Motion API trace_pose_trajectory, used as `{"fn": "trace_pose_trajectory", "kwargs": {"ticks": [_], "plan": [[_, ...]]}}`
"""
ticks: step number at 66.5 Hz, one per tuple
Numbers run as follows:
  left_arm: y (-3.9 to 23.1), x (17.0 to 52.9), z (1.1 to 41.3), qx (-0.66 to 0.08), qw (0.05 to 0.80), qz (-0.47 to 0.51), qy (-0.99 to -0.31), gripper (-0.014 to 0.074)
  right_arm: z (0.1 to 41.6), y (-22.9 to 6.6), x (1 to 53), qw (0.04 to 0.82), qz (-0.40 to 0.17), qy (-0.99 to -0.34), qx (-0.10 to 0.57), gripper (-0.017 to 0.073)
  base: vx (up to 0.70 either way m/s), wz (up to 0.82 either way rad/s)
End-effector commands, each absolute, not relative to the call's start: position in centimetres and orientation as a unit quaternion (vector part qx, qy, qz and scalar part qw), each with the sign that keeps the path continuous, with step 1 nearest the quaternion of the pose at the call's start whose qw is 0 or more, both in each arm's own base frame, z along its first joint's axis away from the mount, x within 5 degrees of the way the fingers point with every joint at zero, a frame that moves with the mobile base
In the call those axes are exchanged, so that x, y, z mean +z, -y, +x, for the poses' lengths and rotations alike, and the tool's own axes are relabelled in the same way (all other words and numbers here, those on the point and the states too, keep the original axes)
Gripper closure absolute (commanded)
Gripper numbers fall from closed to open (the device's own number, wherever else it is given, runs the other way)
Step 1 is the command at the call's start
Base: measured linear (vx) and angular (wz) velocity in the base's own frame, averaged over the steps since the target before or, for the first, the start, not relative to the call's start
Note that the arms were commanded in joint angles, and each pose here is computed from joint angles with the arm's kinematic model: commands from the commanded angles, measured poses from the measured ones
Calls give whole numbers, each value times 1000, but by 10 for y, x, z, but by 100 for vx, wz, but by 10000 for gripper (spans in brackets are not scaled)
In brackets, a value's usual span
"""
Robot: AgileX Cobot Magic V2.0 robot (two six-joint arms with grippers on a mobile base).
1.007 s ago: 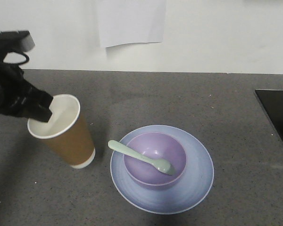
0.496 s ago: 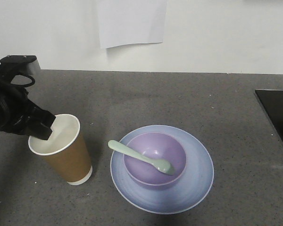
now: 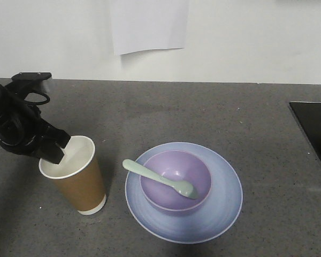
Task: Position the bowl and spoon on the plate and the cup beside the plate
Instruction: 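Carry the cup toward the plate and lower it onto the counter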
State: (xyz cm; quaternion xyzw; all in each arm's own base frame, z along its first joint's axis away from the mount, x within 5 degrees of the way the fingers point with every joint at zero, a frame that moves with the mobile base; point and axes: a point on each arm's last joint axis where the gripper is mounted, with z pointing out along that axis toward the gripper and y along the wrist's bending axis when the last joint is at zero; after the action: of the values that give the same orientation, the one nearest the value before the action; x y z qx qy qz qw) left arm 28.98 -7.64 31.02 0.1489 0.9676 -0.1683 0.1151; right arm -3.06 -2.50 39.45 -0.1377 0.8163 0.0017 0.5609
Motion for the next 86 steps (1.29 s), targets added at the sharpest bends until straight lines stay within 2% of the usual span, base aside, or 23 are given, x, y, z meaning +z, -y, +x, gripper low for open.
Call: {"fn": "trace_pose_trajectory", "kwargs": {"ticks": [1, 26, 64, 75, 86], "plan": [[81, 327, 285, -183, 145, 154, -960, 601, -22, 23, 404, 579, -135, -804, -2, 565, 0, 0], [81, 327, 285, -187, 142, 155, -960, 555, -22, 23, 404, 580, -135, -804, -2, 565, 0, 0], [81, 329, 285, -188, 146, 154, -959, 293, -22, 22, 404, 579, -135, -804, -2, 565, 0, 0], [80, 342, 281, -187, 173, 156, -954, 277, -22, 22, 404, 580, -135, -803, -2, 565, 0, 0], [78, 376, 270, -184, 235, 164, -940, 277, -22, 22, 406, 586, -135, -799, -1, 565, 0, 0]]}}
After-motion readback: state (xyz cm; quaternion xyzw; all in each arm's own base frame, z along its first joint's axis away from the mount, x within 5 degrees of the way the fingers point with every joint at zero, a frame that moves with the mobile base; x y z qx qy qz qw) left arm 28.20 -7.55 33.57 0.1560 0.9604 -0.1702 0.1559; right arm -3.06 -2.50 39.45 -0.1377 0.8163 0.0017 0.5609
